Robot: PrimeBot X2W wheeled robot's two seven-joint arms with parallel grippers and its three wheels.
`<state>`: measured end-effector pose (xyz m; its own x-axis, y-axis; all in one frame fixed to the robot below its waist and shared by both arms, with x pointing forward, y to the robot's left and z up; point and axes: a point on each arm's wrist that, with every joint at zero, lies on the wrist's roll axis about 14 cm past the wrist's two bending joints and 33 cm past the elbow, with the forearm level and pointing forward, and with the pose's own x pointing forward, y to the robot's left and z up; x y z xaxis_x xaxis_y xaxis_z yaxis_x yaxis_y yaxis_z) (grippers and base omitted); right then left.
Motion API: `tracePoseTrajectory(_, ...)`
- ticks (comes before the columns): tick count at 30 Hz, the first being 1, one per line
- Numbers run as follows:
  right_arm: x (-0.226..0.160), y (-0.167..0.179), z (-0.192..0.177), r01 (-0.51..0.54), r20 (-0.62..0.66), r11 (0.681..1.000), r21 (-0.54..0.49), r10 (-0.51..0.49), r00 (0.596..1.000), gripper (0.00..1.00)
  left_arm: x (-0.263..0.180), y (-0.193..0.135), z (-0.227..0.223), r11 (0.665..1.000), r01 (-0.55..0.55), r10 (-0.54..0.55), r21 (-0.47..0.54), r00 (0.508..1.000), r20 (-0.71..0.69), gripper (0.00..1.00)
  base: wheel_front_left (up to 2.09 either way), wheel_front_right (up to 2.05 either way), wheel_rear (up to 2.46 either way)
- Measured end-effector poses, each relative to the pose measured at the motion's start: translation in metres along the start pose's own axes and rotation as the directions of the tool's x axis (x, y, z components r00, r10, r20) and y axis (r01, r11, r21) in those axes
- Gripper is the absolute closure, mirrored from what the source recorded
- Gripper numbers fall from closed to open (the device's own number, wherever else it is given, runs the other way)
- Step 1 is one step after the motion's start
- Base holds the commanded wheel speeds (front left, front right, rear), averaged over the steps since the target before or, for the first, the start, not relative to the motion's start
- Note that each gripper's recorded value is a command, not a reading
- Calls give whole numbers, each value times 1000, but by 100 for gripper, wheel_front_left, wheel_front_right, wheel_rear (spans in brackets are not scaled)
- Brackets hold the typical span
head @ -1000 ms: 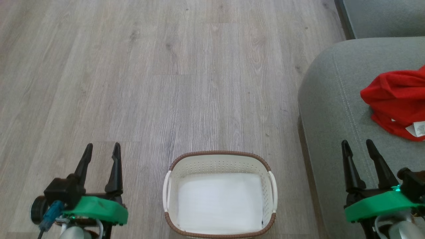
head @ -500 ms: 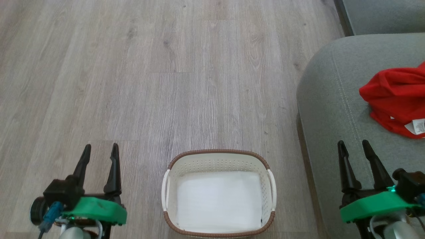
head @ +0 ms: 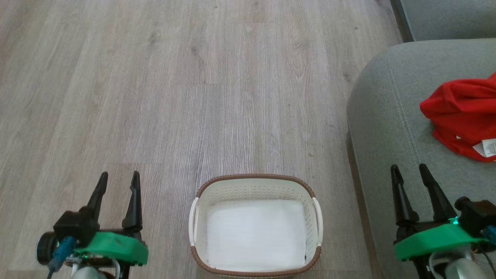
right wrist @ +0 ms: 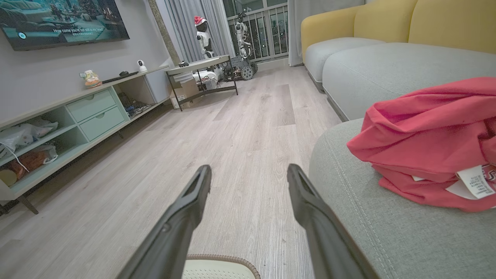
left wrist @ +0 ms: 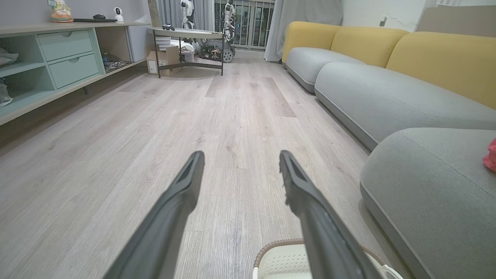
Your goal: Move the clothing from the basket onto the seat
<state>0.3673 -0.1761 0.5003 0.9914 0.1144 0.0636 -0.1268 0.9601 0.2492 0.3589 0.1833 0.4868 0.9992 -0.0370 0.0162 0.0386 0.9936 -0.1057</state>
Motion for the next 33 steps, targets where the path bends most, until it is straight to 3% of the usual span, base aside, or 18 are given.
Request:
tracePoseTrajectory(2,0,0,0,-1,0,1000,0,1,1000,0,0,1,-1,1000,-5,5,-3,1000,-1,0,0,0,0)
tracePoseTrajectory(3,-1,0,-3,1,-11,1000,1,-1,1000,100,-1,1,-4,1000,-5,5,-5,1000,-12,100,0,0,0)
tracePoseTrajectory(10,-18,-8,-39,40,-130,999,20,-37,991,100,-22,2,-46,999,-23,19,-27,988,-155,100,0,0,0)
tracePoseTrajectory(33,-18,-16,-39,133,-141,960,247,-100,985,100,-19,10,-47,955,-119,71,-272,981,-181,100,0,0,0)
